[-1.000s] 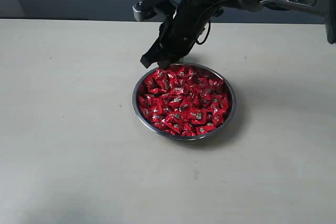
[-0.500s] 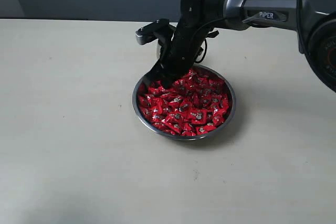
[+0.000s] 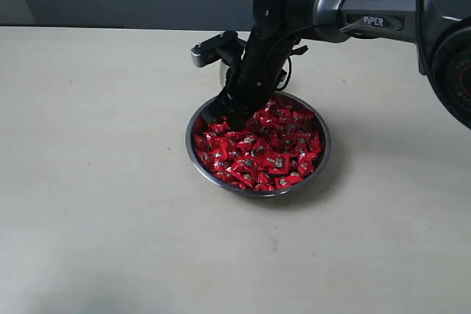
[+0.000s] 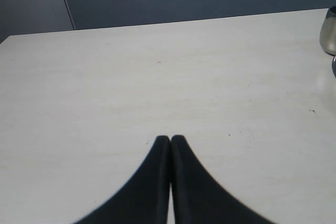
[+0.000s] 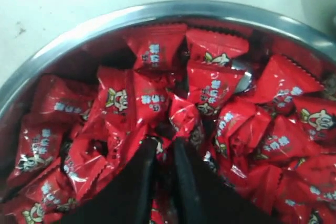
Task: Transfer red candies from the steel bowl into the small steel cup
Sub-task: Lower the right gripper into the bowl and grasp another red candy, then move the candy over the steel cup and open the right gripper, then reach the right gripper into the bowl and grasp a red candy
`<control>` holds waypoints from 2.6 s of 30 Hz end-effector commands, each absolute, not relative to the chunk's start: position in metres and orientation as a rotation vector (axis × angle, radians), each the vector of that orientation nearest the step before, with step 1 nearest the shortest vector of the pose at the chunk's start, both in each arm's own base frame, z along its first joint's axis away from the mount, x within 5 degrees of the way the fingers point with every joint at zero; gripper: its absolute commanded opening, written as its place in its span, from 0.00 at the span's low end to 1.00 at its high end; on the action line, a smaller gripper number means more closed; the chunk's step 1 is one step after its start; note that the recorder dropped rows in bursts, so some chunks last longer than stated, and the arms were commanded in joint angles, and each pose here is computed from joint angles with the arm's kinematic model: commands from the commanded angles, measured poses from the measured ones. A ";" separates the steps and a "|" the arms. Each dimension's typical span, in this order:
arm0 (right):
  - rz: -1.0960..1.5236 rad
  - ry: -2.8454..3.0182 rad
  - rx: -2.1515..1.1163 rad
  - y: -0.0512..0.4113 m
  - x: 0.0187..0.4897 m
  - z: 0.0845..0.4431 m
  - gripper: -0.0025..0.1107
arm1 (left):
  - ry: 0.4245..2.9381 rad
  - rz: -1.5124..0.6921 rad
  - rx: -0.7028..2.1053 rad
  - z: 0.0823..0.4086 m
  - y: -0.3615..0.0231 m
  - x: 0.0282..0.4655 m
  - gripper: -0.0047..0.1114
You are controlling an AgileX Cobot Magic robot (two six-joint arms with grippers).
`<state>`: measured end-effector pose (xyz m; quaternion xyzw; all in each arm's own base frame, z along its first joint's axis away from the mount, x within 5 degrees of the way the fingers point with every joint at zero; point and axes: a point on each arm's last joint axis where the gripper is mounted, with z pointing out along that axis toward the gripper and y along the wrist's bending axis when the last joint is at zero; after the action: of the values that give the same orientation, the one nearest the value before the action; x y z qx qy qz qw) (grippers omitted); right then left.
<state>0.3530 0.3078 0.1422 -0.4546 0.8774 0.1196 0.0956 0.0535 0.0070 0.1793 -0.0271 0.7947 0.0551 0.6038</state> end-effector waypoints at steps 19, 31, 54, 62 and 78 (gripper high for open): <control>0.285 2.570 -1.377 0.300 0.349 0.172 0.02 | 1.821 0.124 -0.055 0.183 0.007 0.053 0.04; 0.314 2.424 -1.273 0.299 0.355 0.210 0.02 | 1.821 0.124 -0.055 0.183 0.007 0.053 0.04; 0.572 2.335 -0.688 0.287 0.451 0.167 0.02 | 1.821 0.124 -0.055 0.183 0.007 0.053 0.04; 0.528 2.300 -0.756 0.282 0.445 0.196 0.40 | 1.821 0.124 -0.055 0.183 0.007 0.053 0.04; 0.475 2.474 -1.261 0.297 0.375 0.200 0.40 | 1.821 0.124 -0.055 0.183 0.007 0.053 0.04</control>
<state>0.3871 0.2913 0.2064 -0.4086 0.8759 0.1869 0.1755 0.0535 0.0070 0.1793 -0.0271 0.7947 0.0551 0.6038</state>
